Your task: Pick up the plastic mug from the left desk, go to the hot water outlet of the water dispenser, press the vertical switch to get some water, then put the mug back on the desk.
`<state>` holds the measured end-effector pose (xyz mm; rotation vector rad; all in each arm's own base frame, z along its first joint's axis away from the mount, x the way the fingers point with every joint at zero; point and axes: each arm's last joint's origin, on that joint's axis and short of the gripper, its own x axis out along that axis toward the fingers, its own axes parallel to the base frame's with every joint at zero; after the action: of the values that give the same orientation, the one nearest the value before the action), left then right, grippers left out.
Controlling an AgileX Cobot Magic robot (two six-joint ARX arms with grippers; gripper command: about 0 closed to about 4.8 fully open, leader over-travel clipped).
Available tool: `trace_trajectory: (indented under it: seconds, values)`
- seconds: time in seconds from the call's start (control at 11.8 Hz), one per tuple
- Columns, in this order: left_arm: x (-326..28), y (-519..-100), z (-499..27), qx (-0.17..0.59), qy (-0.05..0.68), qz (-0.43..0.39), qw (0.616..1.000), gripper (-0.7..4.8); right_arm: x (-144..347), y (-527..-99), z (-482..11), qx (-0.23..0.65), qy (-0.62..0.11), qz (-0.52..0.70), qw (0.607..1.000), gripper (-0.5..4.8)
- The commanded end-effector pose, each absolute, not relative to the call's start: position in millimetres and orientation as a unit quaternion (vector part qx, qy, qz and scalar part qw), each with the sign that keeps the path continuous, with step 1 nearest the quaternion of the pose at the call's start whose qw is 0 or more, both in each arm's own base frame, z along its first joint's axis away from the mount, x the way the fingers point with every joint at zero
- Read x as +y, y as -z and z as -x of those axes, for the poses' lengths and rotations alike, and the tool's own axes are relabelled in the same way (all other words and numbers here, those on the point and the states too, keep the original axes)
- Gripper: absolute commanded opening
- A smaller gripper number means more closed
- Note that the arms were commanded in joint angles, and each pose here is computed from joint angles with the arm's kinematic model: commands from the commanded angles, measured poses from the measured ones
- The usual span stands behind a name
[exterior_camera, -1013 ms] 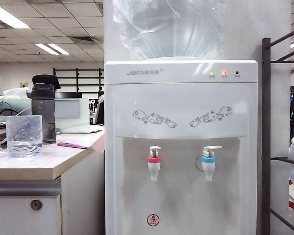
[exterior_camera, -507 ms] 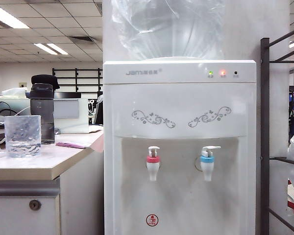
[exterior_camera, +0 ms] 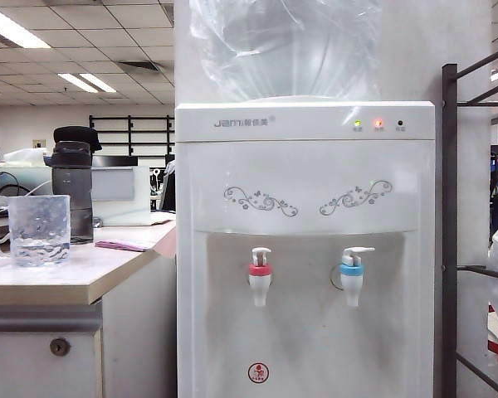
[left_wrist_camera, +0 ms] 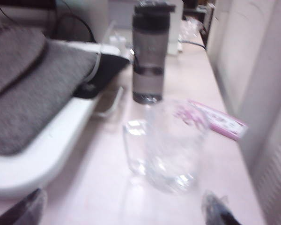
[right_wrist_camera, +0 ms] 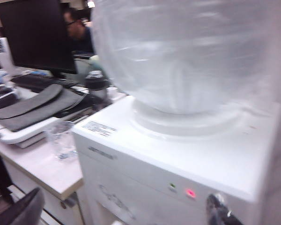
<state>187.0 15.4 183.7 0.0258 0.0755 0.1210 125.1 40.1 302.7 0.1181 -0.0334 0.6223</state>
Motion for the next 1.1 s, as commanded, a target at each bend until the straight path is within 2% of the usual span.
trace_trajectory:
  seconds: [0.08, 0.34, 0.42, 0.51, 0.59, 0.68, 0.76, 0.84, 1.01, 1.1]
  values:
    - [19.2, -165.9, -215.3, 0.053, -0.083, -0.019, 0.995, 4.79, 69.9, -303.2, -145.7, -0.019, -0.371, -0.045, 0.927, 4.79]
    - [21.6, -152.0, -247.6, 0.078, -0.082, -0.019, 0.993, 4.79, 98.4, -296.4, -160.0, 0.029, -0.414, -0.043, 0.909, 4.79]
    - [31.4, -139.2, -291.4, 0.098, -0.101, -0.027, 0.990, 4.79, 117.1, -298.2, -169.1, 0.034, -0.440, -0.033, 0.897, 4.79]
    - [43.0, -122.5, -336.5, 0.108, -0.131, -0.028, 0.985, 4.79, 116.1, -299.2, -169.6, 0.029, -0.431, -0.032, 0.901, 4.79]
    - [44.3, -118.5, -347.6, 0.107, -0.131, -0.028, 0.985, 4.79, 116.1, -298.5, -169.6, 0.032, -0.430, -0.031, 0.902, 4.79]
    - [44.2, -117.9, -348.7, 0.108, -0.129, -0.028, 0.985, 3.49, 116.1, -297.8, -169.6, 0.036, -0.431, -0.031, 0.901, 4.79]
    - [44.2, -119.3, -349.0, 0.101, -0.129, -0.027, 0.986, -0.24, 116.0, -297.7, -169.4, 0.037, -0.430, -0.031, 0.901, 4.79]
    - [43.0, -120.7, -349.6, 0.092, -0.107, -0.022, 0.990, -0.07, 115.8, -298.1, -169.2, 0.036, -0.430, -0.031, 0.901, 4.79]
    - [41.2, -123.4, -348.6, 0.088, -0.079, -0.020, 0.993, -0.07, 115.1, -299.7, -167.9, 0.031, -0.431, -0.032, 0.901, 4.79]
    - [33.5, -179.0, -338.1, 0.020, 0.005, 0.002, 1.000, -0.07, 97.9, -308.3, -148.2, 0.020, -0.371, 0.008, 0.928, 4.28]
